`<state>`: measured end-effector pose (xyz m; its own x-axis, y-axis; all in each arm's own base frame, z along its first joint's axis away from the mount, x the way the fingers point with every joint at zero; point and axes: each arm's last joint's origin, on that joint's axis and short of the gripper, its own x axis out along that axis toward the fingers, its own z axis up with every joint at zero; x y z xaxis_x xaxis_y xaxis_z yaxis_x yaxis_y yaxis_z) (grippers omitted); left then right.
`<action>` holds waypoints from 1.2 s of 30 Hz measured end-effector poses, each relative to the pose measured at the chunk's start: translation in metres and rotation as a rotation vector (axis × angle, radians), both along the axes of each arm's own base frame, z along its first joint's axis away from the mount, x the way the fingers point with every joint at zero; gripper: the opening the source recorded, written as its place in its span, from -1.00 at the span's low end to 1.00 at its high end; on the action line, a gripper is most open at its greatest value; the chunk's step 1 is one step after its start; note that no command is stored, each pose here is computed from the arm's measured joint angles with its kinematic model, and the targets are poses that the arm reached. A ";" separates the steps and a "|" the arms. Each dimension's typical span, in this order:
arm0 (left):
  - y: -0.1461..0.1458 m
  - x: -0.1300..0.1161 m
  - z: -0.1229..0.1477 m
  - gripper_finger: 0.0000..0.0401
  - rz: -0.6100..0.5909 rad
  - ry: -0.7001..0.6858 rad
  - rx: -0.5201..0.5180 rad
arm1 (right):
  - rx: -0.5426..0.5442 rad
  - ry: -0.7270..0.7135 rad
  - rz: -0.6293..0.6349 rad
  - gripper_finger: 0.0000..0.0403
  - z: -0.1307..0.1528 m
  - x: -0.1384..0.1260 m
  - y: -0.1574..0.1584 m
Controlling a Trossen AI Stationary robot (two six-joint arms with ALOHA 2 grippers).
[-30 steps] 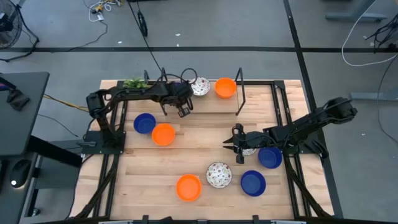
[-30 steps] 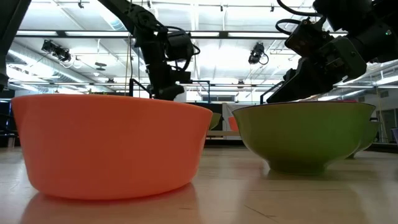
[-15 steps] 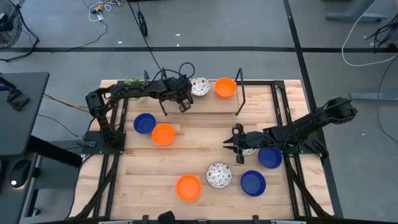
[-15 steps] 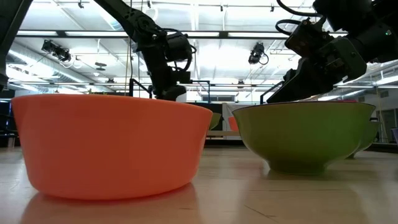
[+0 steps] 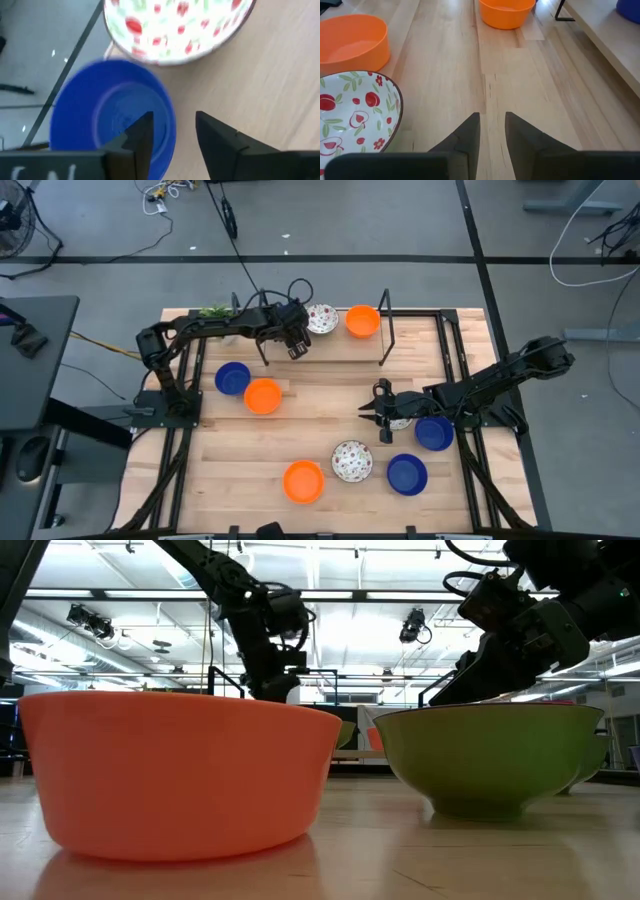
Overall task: Pick & Place Mini bowls
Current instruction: Stack the white bowl on top of the white bowl on the shelf
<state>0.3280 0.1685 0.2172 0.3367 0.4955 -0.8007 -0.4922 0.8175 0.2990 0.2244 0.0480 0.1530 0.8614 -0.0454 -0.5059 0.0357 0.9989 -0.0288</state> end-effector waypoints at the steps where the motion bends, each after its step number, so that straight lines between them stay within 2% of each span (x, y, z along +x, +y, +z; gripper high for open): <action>1: -0.001 0.002 0.005 -0.21 -0.006 -0.014 0.004 | 0.000 0.000 0.000 -0.54 0.000 0.000 0.000; 8: -0.023 0.012 0.049 -0.21 -0.117 -0.138 -0.004 | -0.003 0.010 0.000 -0.54 -0.001 0.000 0.000; 14: -0.072 0.014 0.065 -0.30 -0.325 -0.228 -0.094 | -0.004 0.030 -0.002 -0.54 -0.003 -0.002 0.000; 17: -0.107 0.015 0.054 -0.37 -0.418 -0.246 -0.095 | -0.002 0.032 -0.002 -0.54 -0.003 -0.002 0.000; 20: -0.143 0.014 0.037 -0.44 -0.496 -0.334 -0.102 | 0.009 0.023 0.020 -0.54 -0.002 -0.002 0.003; 25: -0.201 0.002 0.004 -0.53 -0.587 -0.429 -0.097 | 0.107 -0.089 0.089 -0.54 0.008 0.004 0.009; 30: -0.243 -0.017 -0.018 -0.61 -0.532 -0.477 -0.019 | 0.134 -0.175 0.316 -0.51 0.027 0.012 0.020; 32: -0.256 -0.025 -0.025 -0.64 -0.503 -0.504 -0.002 | 0.137 -0.117 0.375 -0.45 0.035 0.016 0.031; 36: -0.274 -0.045 -0.041 -0.67 -0.434 -0.547 0.035 | 0.059 0.059 0.441 -0.26 0.047 0.018 0.055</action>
<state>0.2831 -0.1055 0.1758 0.8604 0.2475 -0.4455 -0.2107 0.9687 0.1313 0.2427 0.1026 0.1996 0.7614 0.3503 -0.5455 -0.3940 0.9182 0.0398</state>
